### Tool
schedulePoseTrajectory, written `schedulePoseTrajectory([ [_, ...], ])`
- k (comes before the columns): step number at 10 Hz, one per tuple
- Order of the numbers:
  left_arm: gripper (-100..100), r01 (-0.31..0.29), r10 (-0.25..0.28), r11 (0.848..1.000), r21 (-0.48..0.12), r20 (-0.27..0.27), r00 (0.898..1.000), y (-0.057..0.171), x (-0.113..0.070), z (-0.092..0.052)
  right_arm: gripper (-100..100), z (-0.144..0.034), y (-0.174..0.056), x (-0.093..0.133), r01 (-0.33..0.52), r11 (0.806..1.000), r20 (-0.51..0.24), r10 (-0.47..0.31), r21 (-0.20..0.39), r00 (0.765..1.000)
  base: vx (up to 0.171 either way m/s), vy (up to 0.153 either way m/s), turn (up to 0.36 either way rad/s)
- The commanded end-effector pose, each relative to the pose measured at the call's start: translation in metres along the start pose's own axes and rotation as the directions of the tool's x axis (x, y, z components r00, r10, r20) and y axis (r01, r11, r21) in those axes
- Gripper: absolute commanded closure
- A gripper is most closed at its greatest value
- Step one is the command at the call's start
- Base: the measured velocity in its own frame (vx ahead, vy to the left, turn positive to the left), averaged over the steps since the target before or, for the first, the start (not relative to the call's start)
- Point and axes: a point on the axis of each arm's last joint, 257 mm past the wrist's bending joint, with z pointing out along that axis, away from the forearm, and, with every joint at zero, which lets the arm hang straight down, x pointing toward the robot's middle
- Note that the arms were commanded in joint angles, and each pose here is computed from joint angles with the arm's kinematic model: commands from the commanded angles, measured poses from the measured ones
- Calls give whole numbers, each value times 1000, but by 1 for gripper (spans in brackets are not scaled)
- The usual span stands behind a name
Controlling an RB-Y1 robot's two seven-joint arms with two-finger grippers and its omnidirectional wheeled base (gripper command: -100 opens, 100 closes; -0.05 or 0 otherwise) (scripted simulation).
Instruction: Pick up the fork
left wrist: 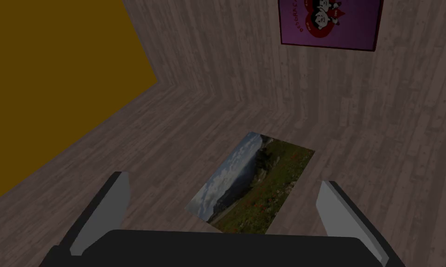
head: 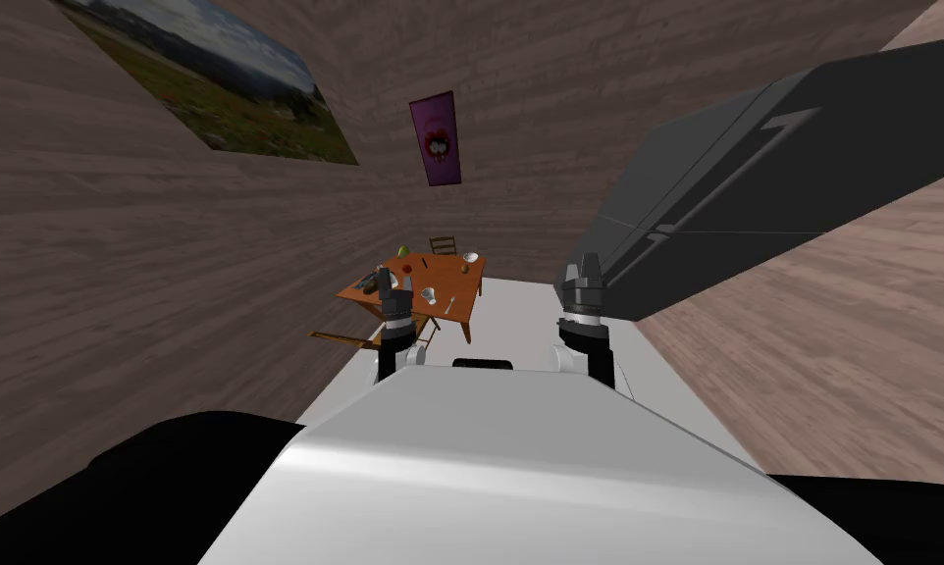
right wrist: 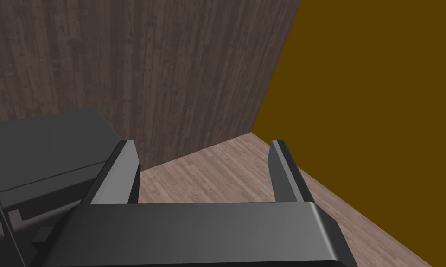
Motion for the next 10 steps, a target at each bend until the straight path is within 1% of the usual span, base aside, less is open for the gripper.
schedulePoseTrajectory([
  [1,-100,-9,8,1000,-21,-27,1000,7,1,-2,0,0,0,0,0,1000,0,0,0,1000,5,-19,64],
  [2,-100,-15,13,999,-43,-46,999,14,0,-5,0,0,0,0,0,1000,0,0,0,1000,3,-49,82],
  [4,-100,-27,19,994,-106,-81,997,35,-3,-13,0,0,0,0,0,1000,0,0,0,1000,14,-81,99],
  [6,-100,-39,19,981,-192,-104,994,62,-12,-25,0,0,0,0,0,1000,0,0,0,1000,21,-112,145],
  [7,-100,-43,17,969,-242,-109,994,77,-18,-32,0,0,0,0,0,1000,0,0,0,1000,25,-131,141],
  [8,-100,-45,13,955,-294,-110,994,93,-26,-41,0,0,0,0,0,1000,0,0,0,1000,26,-132,134],
  [9,-100,-46,9,936,-348,-106,994,110,-35,-51,0,0,0,0,0,1000,0,0,0,1000,38,-153,176],
  [10,-100,-45,5,912,-408,-97,995,127,-45,-63,0,0,0,0,0,1000,0,0,0,1000,53,-147,200],
])
